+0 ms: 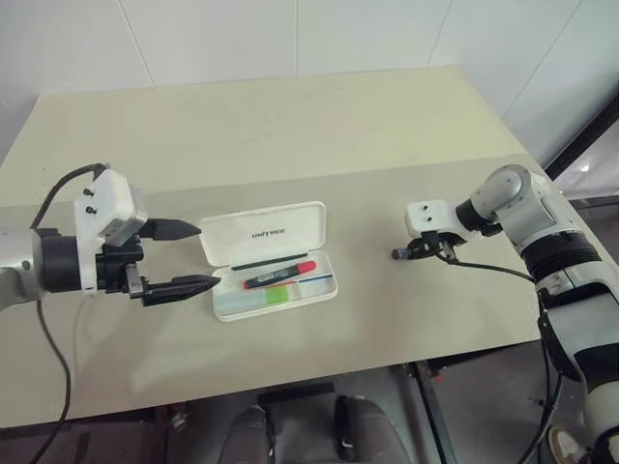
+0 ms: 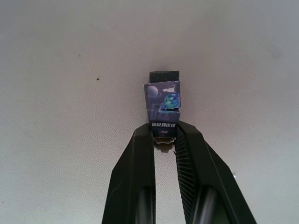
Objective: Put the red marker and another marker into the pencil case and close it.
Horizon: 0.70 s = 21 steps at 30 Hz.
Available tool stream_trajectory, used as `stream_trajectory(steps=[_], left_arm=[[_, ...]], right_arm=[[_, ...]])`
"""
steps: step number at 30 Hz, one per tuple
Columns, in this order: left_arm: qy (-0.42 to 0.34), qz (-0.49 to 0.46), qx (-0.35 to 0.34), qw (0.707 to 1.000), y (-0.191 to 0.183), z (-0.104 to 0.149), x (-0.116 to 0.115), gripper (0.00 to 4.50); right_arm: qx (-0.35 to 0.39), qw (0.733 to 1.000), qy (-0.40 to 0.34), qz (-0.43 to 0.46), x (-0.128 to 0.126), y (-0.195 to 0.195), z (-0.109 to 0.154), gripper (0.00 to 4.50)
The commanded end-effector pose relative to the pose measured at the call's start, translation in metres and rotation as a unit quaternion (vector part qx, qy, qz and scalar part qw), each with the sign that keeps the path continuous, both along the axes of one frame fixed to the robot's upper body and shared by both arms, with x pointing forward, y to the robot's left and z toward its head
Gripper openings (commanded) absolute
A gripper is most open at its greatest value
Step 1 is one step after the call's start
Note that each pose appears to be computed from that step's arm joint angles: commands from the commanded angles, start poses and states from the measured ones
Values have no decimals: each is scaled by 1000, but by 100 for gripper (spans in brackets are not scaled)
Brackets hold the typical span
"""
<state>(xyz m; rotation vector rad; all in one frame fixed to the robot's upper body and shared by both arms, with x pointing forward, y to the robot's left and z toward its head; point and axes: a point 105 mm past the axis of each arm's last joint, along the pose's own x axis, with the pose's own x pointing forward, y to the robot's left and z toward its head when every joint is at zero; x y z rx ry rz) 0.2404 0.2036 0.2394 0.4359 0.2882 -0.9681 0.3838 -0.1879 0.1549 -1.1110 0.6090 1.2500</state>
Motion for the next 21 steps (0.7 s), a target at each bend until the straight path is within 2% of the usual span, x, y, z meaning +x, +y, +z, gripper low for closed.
stream_trajectory(steps=[1,6,12,16,21], left_arm=[[-33,15,16,999,11,10,0,450],[-32,24,35,999,20,7,1,450],[-35,27,45,998,27,6,3,450],[-33,20,49,998,26,2,6,450],[-35,6,52,998,22,-1,12,450]], right_arm=[[23,1000,-8,-3,-2,2,13,29],[56,998,-12,28,-18,21,36,29],[139,984,-4,112,-64,77,72,29],[152,977,21,146,-93,101,65,29],[156,975,33,153,-97,119,49,29]])
